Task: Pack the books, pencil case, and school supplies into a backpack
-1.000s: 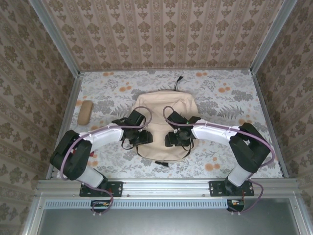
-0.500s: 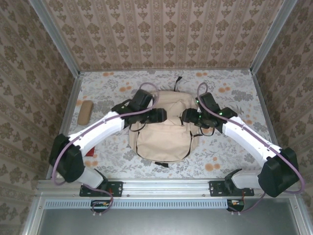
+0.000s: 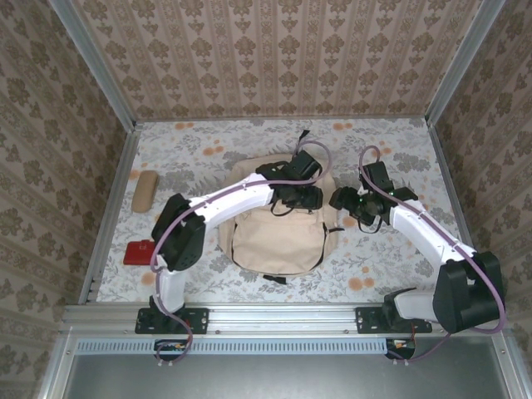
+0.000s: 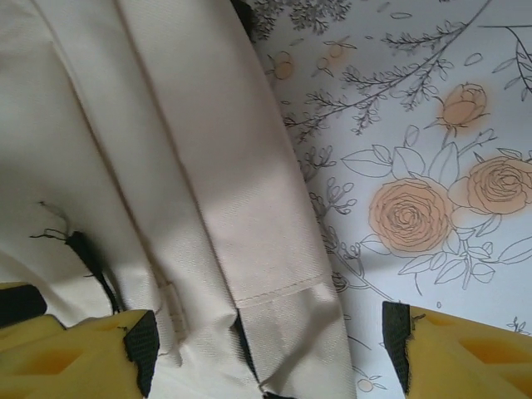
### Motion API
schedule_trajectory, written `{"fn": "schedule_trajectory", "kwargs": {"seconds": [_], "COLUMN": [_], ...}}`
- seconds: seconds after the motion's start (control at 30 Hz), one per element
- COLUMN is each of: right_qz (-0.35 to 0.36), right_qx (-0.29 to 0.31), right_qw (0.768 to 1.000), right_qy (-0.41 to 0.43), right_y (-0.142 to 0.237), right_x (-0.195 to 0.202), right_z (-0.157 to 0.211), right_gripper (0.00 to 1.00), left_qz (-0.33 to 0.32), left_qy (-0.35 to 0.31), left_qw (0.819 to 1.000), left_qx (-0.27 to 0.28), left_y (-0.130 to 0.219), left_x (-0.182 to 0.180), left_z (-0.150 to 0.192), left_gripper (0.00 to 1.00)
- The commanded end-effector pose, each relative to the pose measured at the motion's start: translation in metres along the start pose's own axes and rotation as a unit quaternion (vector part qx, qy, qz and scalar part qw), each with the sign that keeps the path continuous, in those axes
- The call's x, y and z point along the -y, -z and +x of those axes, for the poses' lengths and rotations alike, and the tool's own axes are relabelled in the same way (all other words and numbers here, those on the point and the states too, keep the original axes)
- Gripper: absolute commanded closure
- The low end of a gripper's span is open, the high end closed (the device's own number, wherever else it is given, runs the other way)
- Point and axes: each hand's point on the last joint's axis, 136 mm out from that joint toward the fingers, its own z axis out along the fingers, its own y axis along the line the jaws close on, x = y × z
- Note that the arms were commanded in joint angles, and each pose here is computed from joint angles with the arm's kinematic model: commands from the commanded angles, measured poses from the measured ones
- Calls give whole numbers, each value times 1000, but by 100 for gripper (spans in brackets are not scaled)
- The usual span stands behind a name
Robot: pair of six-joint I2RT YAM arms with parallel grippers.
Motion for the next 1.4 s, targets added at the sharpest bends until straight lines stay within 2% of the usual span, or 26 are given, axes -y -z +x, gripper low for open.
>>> {"fn": "schedule_trajectory", "kwargs": {"seconds": [0.0, 0.2, 0.4, 0.5, 0.67, 0.83, 0.9, 1.07, 1.2, 1.37], "right_qz": [-23, -20, -14, -13, -15, -23, -39, -122, -197, -208], "right_qx": [-1, -4, -5, -6, -8, -12, -16, -35, -66, -103], "right_qw": [1000, 1000, 1000, 1000, 1000, 1000, 999, 992, 978, 973], "right_qy": [4, 1, -5, -7, -10, -10, -7, 6, 6, -12], "right_y": [1, -3, -6, -6, -7, -8, -8, -10, -14, -36], "right_x": [-3, 3, 8, 9, 9, 6, 1, -30, -59, -62], "right_z": [1, 3, 3, 3, 5, 7, 7, 8, 9, 13], "right_gripper": [25, 25, 26, 25, 26, 26, 28, 32, 40, 46], "left_qz": [-49, -99, -122, -123, -120, -110, -108, -85, -34, -28], "left_qy": [11, -18, -25, -27, -27, -29, -30, -34, -40, -29], "left_qw": [999, 995, 992, 991, 992, 993, 993, 996, 999, 999], "left_qx": [-14, -25, -36, -39, -33, -30, -24, -1, 6, 23], "left_y": [-6, -18, -25, -24, -19, -16, -12, 5, 13, 27], "left_x": [-11, -16, -22, -20, -18, -13, -11, -3, 12, 8], "left_z": [3, 8, 12, 12, 8, 6, 4, -3, -4, -6], "left_gripper": [54, 57, 65, 73, 82, 96, 100, 100, 100, 100]}}
